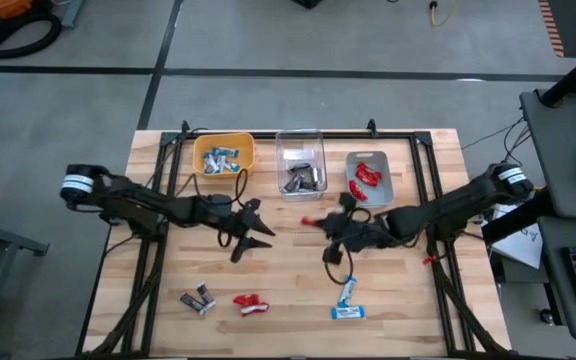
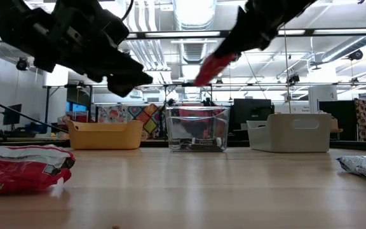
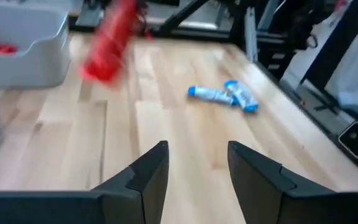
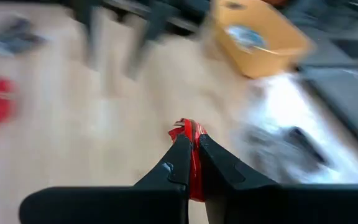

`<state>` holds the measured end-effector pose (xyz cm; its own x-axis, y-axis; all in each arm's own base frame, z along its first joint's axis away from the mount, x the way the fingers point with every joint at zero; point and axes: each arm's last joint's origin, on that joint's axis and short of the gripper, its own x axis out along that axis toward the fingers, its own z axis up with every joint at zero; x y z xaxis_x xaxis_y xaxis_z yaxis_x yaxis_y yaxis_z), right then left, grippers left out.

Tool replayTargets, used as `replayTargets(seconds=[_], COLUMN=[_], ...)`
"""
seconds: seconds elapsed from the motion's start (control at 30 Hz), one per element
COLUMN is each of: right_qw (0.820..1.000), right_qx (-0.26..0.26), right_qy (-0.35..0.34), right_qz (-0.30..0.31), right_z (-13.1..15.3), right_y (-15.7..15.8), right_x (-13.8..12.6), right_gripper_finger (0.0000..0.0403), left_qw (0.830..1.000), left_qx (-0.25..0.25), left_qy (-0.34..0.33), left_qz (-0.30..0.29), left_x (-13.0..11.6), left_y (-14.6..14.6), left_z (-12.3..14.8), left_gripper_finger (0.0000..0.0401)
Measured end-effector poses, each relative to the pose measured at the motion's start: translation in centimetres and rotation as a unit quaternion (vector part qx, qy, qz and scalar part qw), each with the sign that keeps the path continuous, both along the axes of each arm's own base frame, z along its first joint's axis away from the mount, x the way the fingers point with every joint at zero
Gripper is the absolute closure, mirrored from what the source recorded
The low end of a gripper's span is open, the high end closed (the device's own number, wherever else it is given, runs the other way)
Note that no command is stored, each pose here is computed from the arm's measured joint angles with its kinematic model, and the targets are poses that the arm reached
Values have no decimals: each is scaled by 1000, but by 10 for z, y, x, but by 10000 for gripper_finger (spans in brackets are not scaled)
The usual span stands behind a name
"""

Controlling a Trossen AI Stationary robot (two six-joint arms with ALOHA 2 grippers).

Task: Sort candy
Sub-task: Put the red chocolate into the gray bin

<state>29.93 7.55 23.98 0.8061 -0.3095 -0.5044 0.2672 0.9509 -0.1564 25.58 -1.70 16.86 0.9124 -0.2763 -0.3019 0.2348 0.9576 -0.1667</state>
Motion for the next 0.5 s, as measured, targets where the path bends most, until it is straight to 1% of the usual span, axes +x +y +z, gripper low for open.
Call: replayTargets(seconds=[0.1, 0.17, 0.3, 0.4, 0.5], right_qw=[998, 996, 989, 974, 949], right_qx=[-13, -10, 18, 49, 80], right_qy=[28, 38, 48, 55, 72], right_qz=[-52, -74, -141, -213, -295], right_z=[15, 25, 36, 35, 29], right_y=[-14, -24, -50, -74, -96], right_x=[-12, -19, -31, -39, -48], right_gripper_finger=[390, 390, 390, 390, 390], left_qw=[999, 996, 979, 964, 951], left_qx=[-1, 10, 39, 60, 66], left_qy=[44, 75, 159, 211, 255], left_qz=[20, 50, 119, 151, 165], left_x=[-9, -13, -24, -31, -37], left_y=[4, 6, 10, 12, 13], left_z=[9, 17, 28, 33, 34], left_gripper_finger=[257, 259, 263, 266, 267])
